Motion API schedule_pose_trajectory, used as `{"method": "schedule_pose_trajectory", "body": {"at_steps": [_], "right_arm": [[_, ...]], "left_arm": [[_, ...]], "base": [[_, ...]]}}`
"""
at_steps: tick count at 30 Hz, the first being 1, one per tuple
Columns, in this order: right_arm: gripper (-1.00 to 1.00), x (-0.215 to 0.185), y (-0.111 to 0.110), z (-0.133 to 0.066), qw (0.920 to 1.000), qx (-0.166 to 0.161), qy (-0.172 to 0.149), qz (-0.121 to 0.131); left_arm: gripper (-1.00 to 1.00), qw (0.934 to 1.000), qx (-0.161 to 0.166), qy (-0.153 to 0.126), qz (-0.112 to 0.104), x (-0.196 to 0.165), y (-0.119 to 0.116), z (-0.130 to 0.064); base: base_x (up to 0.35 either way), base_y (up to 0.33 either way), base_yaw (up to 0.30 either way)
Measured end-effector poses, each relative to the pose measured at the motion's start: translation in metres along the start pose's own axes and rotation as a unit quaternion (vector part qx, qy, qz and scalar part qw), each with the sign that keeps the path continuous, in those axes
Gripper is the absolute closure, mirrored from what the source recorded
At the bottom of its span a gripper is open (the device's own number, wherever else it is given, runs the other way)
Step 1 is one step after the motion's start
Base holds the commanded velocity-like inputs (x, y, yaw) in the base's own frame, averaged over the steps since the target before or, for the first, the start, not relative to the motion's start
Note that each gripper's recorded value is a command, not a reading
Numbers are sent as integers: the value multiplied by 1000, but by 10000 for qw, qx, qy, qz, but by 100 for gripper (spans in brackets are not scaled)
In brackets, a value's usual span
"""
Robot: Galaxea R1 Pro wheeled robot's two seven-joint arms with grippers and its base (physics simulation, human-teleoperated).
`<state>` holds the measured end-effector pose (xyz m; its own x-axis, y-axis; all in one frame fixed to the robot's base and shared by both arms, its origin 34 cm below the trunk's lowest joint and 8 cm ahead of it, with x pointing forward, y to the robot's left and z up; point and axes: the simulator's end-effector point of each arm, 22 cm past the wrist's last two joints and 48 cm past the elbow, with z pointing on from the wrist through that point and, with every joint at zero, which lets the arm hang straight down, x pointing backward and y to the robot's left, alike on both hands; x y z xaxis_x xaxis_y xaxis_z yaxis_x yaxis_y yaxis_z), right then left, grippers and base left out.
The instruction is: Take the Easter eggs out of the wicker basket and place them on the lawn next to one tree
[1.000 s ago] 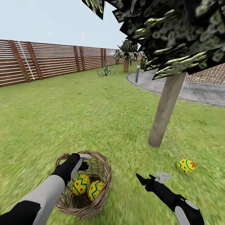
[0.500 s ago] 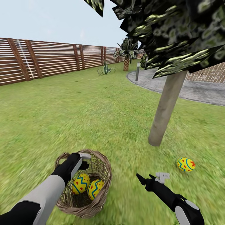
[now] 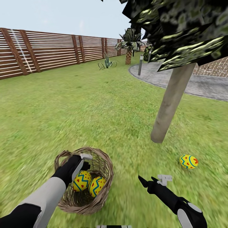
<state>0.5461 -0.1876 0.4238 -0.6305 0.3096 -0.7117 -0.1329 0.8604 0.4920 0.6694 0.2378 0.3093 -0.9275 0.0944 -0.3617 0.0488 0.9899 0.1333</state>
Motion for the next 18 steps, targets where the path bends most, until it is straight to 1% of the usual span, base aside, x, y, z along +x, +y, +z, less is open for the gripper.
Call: {"method": "schedule_pose_trajectory", "body": {"at_steps": [9, 14, 18], "right_arm": [[-100, 14, -9, 6, 9998, 53, 151, 73], [-100, 16, -23, 7, 9996, 170, 164, 155], [-100, 21, -30, 8, 9993, 220, 214, 200]], "left_arm": [[-100, 10000, 18, 86, 6, 9, -3, 17], [-100, 10000, 28, 84, 4, 10, -5, 24], [-100, 10000, 30, 93, 1, 11, -5, 29]], "base": [[0, 0, 0], [0, 0, 0], [0, 0, 0]]}}
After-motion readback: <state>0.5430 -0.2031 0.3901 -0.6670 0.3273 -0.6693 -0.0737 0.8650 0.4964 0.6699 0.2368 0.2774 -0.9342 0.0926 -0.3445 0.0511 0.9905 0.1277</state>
